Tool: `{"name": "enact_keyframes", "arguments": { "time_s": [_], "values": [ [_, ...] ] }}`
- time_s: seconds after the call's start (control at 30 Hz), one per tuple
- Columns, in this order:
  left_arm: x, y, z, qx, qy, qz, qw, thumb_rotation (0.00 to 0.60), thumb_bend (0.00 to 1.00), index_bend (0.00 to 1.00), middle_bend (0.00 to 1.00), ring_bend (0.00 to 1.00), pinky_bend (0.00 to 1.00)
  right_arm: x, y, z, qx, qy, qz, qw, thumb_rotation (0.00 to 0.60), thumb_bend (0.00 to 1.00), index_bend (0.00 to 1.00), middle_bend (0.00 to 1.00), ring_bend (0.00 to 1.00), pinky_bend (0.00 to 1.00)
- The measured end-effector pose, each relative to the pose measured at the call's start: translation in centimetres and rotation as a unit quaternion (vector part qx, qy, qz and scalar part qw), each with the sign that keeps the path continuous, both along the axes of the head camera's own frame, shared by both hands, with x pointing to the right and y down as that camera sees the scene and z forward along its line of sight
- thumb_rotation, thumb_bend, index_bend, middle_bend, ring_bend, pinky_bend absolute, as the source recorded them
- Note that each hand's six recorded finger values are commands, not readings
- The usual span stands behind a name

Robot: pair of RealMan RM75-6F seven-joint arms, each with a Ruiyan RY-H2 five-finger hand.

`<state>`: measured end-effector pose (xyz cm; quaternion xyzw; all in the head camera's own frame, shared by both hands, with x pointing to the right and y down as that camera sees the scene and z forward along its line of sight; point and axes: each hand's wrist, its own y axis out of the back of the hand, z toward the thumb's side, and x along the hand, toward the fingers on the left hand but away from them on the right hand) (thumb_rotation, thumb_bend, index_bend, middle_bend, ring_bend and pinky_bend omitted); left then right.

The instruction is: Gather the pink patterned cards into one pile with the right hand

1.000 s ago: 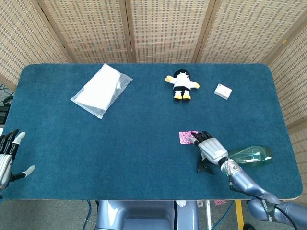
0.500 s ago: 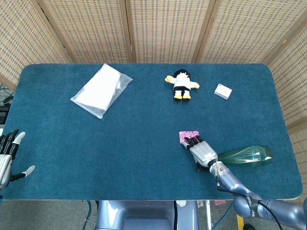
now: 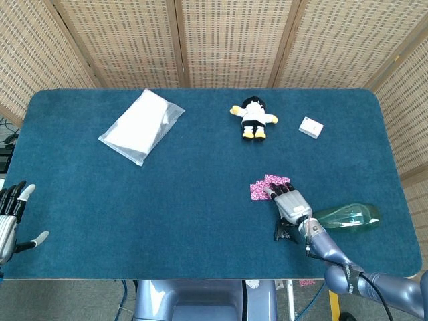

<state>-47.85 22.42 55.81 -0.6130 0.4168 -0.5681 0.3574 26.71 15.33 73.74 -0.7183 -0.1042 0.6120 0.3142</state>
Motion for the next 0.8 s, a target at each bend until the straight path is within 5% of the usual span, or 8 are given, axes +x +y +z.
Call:
{"name": "enact_keyframes", "arguments": {
  "time_s": [0.5,0.8],
  "values": [
    [0.0,0.0,0.0,0.001,-0.002,-0.001,1.0000,0.600,0.00,0.00,0.00,0.00,0.00,3.7,-3.0,-0.1,0.017,0.048,0.050,0.9974,0.600,1.00,0.03,0.00,0.00,0.00],
    [0.0,0.0,0.0,0.001,-0.001,0.000,1.0000,0.600,0.00,0.00,0.00,0.00,0.00,1.2,-3.4,-2.3,0.034,0.003,0.035,0.9988,0.600,1.00,0.03,0.00,0.00,0.00]
  ]
}}
